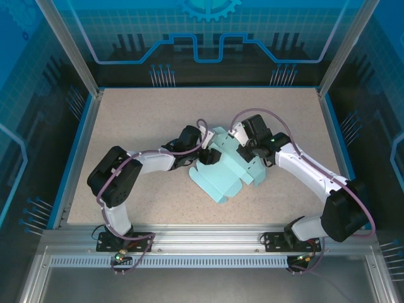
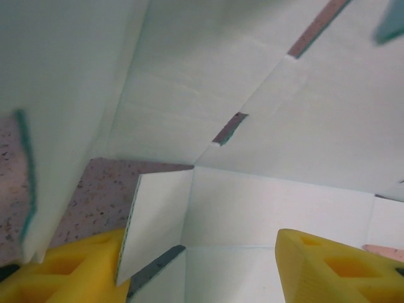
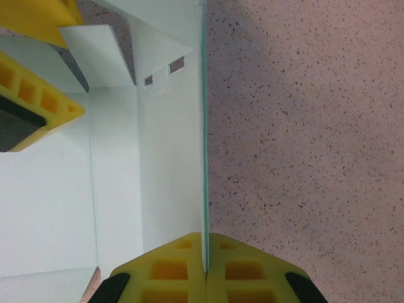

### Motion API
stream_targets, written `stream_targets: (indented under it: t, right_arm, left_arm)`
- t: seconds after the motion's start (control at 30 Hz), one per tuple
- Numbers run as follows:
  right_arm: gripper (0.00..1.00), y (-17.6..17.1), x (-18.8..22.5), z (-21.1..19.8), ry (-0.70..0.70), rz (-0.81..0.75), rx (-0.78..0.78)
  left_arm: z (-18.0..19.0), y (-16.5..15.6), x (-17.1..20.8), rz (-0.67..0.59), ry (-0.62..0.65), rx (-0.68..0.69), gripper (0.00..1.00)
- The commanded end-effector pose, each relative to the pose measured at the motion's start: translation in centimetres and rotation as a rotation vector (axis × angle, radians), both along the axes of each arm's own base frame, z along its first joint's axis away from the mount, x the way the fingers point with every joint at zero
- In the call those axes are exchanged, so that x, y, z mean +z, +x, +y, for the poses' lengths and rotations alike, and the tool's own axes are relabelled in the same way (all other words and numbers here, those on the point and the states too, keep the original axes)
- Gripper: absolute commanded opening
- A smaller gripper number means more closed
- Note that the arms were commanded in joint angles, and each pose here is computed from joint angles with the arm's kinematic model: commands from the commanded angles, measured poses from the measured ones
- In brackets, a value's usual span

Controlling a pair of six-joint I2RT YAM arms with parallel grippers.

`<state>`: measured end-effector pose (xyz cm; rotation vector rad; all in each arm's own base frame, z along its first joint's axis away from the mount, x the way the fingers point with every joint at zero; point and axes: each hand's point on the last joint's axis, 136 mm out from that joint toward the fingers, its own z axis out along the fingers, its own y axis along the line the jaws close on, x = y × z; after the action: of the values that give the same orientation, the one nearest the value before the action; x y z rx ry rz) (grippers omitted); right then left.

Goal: Fold the paper box

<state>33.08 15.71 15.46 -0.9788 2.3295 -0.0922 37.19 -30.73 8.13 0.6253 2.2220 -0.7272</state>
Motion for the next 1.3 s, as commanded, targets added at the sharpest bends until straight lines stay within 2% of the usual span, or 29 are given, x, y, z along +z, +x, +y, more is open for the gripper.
stream_targets:
  t: [0.0,0.27,0.83,1.03,1.27]
  right_arm:
    - [0.00,0.4,0.8,0.1,0.031,-0.002,-0.018]
    - [0.00,0.4,0.6,0.2,0.053,0.016,-0.029]
    - [0.00,0.4,0.3,0.5,0.115,0.035,-0.052]
    - [0.00,0.2,0.0,-0.1,0.088,0.032,-0.046]
    - [0.00,-0.3,0.5,0.0,0.100,0.020,-0.018]
  left_arm:
    - [-1.4,-1.0,3.8,-0.059,-0.121,-0.059,0.60]
    - [-2.2,-2.6,4.1,-0.062,-0.155,-0.106,0.61]
    - [-4.4,-4.2,-0.4,0.011,-0.149,-0.162,0.63]
    - [-3.8,-4.1,1.8,-0.028,-0.167,-0.157,0.65]
    - [-1.0,-2.8,6.0,-0.074,-0.222,-0.117,0.67]
